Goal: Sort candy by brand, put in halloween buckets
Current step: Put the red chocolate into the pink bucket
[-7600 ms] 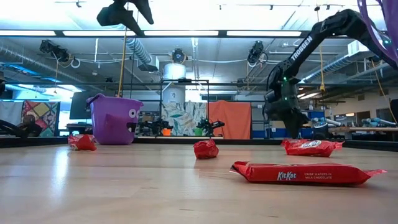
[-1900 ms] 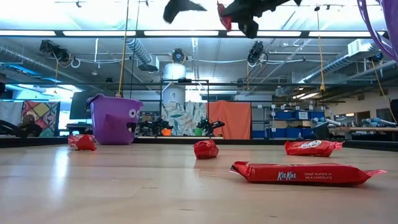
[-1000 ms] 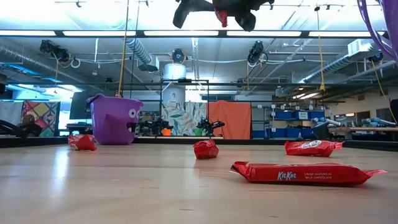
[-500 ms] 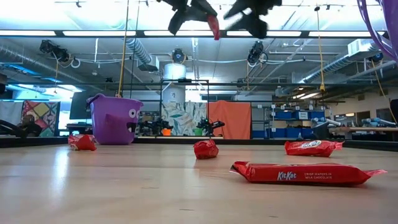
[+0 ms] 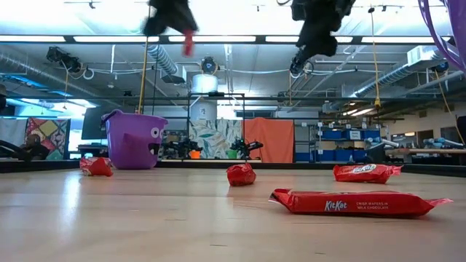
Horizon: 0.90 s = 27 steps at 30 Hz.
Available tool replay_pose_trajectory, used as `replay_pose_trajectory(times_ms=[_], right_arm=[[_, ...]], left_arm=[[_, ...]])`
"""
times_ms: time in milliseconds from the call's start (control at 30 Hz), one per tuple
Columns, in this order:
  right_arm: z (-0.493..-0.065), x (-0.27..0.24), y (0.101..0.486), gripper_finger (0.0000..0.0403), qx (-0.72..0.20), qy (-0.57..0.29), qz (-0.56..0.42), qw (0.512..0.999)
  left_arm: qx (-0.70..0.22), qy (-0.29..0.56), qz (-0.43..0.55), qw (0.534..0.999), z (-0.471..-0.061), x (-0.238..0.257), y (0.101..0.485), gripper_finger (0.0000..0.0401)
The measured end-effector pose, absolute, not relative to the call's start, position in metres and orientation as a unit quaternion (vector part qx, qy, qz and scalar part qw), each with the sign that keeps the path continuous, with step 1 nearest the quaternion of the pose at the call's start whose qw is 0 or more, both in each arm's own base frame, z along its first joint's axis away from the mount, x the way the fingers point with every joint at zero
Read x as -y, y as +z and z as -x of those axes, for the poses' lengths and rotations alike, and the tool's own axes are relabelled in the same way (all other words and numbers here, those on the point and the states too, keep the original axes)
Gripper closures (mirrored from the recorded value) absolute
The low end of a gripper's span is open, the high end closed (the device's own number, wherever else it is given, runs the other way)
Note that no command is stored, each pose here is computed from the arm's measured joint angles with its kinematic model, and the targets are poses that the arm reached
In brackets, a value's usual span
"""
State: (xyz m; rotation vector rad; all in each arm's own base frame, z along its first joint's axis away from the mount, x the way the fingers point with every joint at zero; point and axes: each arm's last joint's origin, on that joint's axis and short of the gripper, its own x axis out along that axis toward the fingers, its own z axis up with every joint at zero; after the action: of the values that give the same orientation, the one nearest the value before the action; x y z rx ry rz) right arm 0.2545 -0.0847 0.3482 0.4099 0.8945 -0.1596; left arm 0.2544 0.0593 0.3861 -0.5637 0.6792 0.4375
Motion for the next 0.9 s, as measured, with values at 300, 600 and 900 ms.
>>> replay_pose_trajectory(times_ms=[300, 600, 900], right_arm=[[-0.312, 0.052, 0.302, 0.0196, -0.401, 0.023, -0.177, 0.898], [-0.378, 0.014, 0.242, 0.02, -0.38, -0.024, -0.348, 0.857], [-0.396, -0.044, 0.207, 0.02, -0.417, -0.003, -0.426, 0.803]], left_arm=[[-0.457, 0.153, 0.408, 0.775, -0.179, 0.028, 0.397, 0.0331], [-0.543, 0.041, 0.394, 0.74, -0.145, 0.109, 0.396, 0.0331], [-0.619, -0.02, 0.309, 0.722, -0.122, 0.168, 0.38, 0.0331]])
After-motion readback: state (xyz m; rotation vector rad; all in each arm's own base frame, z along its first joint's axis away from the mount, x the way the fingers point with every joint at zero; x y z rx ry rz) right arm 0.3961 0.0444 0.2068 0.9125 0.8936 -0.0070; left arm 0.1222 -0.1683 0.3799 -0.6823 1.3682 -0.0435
